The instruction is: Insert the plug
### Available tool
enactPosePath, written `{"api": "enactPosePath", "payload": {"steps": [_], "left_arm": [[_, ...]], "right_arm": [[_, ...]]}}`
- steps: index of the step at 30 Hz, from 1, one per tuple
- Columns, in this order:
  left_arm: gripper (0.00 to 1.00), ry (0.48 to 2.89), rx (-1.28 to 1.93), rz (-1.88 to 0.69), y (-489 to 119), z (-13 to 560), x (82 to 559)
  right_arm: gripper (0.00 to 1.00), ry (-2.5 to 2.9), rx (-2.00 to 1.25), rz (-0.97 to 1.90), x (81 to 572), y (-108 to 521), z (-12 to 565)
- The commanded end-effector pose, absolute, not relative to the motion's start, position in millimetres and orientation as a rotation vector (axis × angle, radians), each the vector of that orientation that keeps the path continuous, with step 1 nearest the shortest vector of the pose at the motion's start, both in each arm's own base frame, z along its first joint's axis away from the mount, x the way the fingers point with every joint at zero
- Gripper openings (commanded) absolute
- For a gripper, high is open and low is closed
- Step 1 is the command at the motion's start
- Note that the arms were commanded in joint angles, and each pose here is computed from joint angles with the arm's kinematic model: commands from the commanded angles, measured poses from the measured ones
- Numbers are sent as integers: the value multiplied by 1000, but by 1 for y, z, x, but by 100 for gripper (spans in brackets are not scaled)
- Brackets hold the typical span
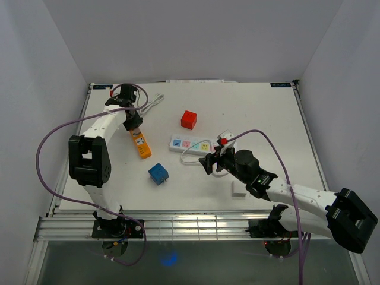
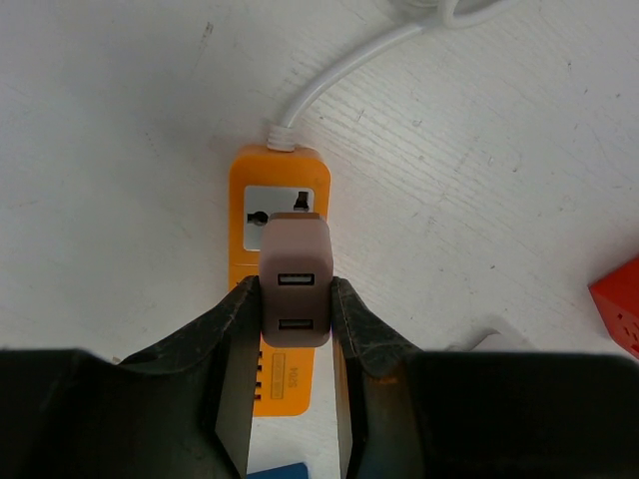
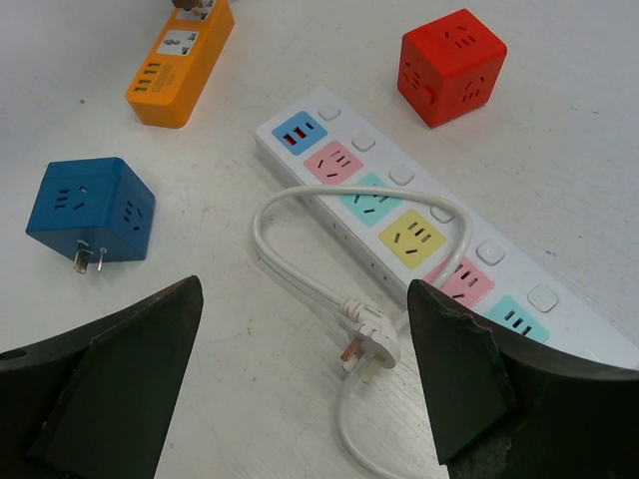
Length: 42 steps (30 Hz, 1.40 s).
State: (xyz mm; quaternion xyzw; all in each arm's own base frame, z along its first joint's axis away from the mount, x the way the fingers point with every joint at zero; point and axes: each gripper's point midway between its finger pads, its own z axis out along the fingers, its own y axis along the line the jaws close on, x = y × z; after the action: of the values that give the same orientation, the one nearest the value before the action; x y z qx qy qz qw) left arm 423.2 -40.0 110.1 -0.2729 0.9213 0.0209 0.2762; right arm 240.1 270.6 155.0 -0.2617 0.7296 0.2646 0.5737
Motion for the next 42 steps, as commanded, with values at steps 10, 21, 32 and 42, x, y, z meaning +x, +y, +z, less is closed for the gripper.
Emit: {"api": "enactPosePath", "payload": {"steps": [10, 21, 32, 42], "left_arm": [[0, 2381, -659, 47, -33, 119, 434], [0, 2422, -652, 90, -29, 109, 421], [0, 2485, -663, 52, -37, 85, 415], [0, 2527, -606, 184, -34, 70, 411]], "right_arm": [[88, 1653, -585, 662, 246, 279, 180], [88, 1660, -586, 656, 247, 279, 178], [88, 1659, -578, 650, 247, 277, 180], [88, 1671, -585, 648, 248, 279, 177]]}}
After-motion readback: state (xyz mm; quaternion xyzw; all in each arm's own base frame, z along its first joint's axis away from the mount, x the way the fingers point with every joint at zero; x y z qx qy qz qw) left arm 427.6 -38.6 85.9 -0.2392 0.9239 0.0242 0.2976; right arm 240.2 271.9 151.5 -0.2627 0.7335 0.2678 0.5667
